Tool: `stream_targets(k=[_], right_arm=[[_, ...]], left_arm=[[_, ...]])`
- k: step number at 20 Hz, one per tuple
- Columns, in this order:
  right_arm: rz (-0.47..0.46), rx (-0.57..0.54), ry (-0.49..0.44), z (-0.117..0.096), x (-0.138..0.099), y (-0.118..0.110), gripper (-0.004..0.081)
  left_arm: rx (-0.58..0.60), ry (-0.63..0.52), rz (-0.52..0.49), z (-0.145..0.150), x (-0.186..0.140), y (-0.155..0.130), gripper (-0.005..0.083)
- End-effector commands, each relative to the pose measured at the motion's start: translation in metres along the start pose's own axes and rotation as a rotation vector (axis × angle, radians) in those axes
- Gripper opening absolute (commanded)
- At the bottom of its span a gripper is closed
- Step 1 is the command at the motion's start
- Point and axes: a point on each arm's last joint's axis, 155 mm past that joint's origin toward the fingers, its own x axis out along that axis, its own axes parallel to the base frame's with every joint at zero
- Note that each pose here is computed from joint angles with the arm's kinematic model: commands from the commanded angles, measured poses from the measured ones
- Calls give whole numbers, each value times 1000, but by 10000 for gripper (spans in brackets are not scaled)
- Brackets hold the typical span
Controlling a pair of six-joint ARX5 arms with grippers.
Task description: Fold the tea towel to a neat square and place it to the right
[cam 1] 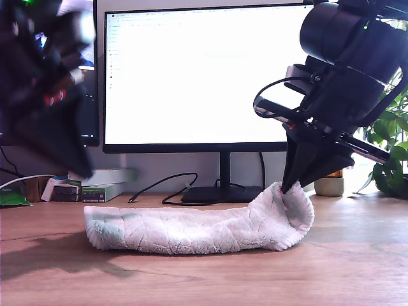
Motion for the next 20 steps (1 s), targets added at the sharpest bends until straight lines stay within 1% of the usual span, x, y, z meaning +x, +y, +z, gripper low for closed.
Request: stream_targets(k=[1, 2, 4, 9, 13, 17, 20], right_arm=[[5, -9, -2, -2, 0, 2, -12], [5, -15, -3, -1, 0, 2, -12], [5, -23, -4, -1, 0, 2, -12], [5, -34, -4, -1, 0, 2, -12], [5, -41, -4, -1, 0, 2, -12], [6, -41, -4, -1, 0, 2, -12], [6, -41, -5, -1, 0, 2, -12]], left_arm=[[-76, 56, -46, -18, 12, 1, 457], [-94, 70, -63, -20, 17, 3, 495], [-126, 100, -119, -26, 26, 0, 492], [-160, 85, -201, -20, 43, -3, 492], [-183, 53, -185, -12, 45, 7, 483], [-204, 67, -154, -17, 46, 16, 478], [-204, 66, -154, -17, 48, 17, 478]])
